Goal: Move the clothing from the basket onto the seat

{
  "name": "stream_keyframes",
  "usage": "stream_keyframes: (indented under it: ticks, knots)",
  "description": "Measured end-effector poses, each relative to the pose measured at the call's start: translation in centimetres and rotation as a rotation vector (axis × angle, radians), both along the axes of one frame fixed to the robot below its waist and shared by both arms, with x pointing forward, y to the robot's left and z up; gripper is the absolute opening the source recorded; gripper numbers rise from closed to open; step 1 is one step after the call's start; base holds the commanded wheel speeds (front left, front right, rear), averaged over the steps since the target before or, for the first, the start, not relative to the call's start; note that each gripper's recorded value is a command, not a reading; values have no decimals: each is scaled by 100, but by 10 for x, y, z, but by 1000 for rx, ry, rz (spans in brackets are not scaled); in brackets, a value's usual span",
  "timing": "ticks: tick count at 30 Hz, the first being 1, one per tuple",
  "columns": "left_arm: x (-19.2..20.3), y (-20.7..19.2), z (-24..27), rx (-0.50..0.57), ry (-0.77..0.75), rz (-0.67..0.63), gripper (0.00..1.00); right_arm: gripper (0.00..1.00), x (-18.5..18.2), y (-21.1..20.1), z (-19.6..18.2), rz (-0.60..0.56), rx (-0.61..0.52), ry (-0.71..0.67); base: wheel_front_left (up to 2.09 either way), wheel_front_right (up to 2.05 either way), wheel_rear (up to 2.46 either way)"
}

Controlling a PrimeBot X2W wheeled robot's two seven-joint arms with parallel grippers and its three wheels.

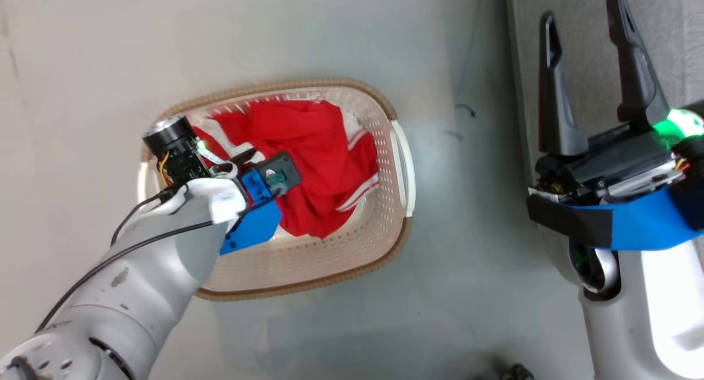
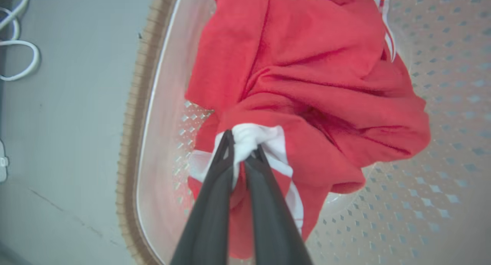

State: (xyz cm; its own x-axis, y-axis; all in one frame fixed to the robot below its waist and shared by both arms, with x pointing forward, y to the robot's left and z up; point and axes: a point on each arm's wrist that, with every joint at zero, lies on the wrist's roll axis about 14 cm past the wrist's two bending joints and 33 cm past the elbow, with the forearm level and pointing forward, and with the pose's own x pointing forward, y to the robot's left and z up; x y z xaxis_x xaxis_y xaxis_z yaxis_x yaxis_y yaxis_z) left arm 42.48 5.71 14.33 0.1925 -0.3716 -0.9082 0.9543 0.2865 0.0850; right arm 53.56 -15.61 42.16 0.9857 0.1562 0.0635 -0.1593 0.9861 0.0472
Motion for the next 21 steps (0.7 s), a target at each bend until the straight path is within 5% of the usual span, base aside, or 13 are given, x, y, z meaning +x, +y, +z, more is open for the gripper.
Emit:
stream_keyframes:
  ticks: [21]
  knots:
    - [44,6,151,-321,-299,327,0,100,-44,8,89,4,18,-128,0,0,0]
